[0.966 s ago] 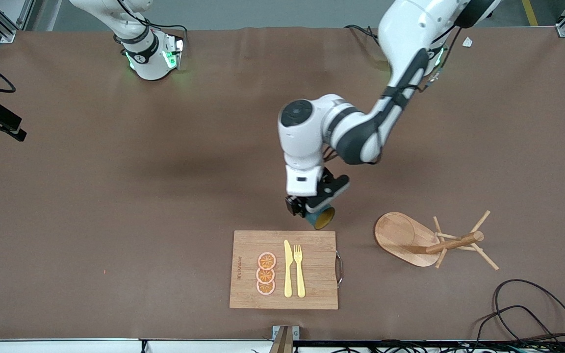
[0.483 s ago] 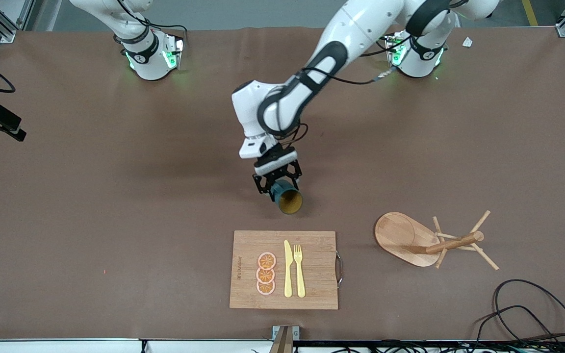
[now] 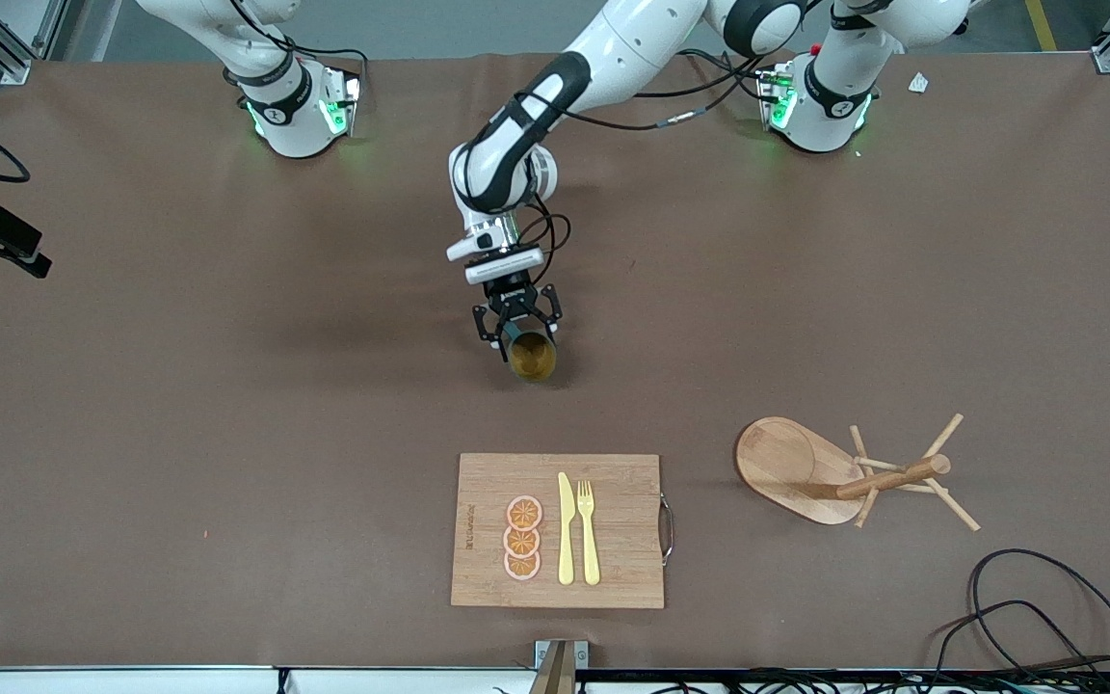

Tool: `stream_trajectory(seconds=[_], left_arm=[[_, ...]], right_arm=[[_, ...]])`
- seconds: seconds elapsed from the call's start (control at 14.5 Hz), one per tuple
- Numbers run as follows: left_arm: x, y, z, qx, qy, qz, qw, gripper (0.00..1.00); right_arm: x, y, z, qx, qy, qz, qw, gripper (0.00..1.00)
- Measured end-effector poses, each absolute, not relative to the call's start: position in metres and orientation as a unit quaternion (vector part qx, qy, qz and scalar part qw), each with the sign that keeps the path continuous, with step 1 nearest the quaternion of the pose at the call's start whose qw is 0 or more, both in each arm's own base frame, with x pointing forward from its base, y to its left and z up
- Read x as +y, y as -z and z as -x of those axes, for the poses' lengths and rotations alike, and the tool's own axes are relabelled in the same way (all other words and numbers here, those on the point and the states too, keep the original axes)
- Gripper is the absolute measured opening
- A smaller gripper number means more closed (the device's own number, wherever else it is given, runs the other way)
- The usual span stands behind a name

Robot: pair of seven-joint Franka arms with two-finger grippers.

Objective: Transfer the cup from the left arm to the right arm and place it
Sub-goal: 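Carry the mug with the left gripper to mid-table and lower it, then open the left gripper and raise it away from the standing mug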

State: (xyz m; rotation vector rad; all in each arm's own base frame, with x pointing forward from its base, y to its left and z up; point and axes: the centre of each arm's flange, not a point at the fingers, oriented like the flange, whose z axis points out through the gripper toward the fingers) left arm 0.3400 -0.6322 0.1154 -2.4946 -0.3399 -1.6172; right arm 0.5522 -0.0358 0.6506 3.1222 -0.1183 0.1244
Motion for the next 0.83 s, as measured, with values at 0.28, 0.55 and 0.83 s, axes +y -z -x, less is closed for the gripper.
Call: stream_trajectory(seconds=[0.28,0.55,0.83], left_arm=[[-0.645,-0.102,-0.306,-0.083,0.541,0.834,0.067,1.00],[-0.655,-0.100,-0.279,-0.089,0.528,0.842,0.067,1.00],[-0.676,-0.137,-0.238,-0.122,0.496,0.857,0.069,1.00]], right_arm=[[-0.036,-0.651,-0.552,-0.038,-0.040,-0.998,0.007,1.00],[-0.036,-0.651,-0.552,-0.038,-0.040,-0.998,0.007,1.00],[-0.036,-0.651,-0.552,-0.038,-0.040,-0.998,0.007,1.00]])
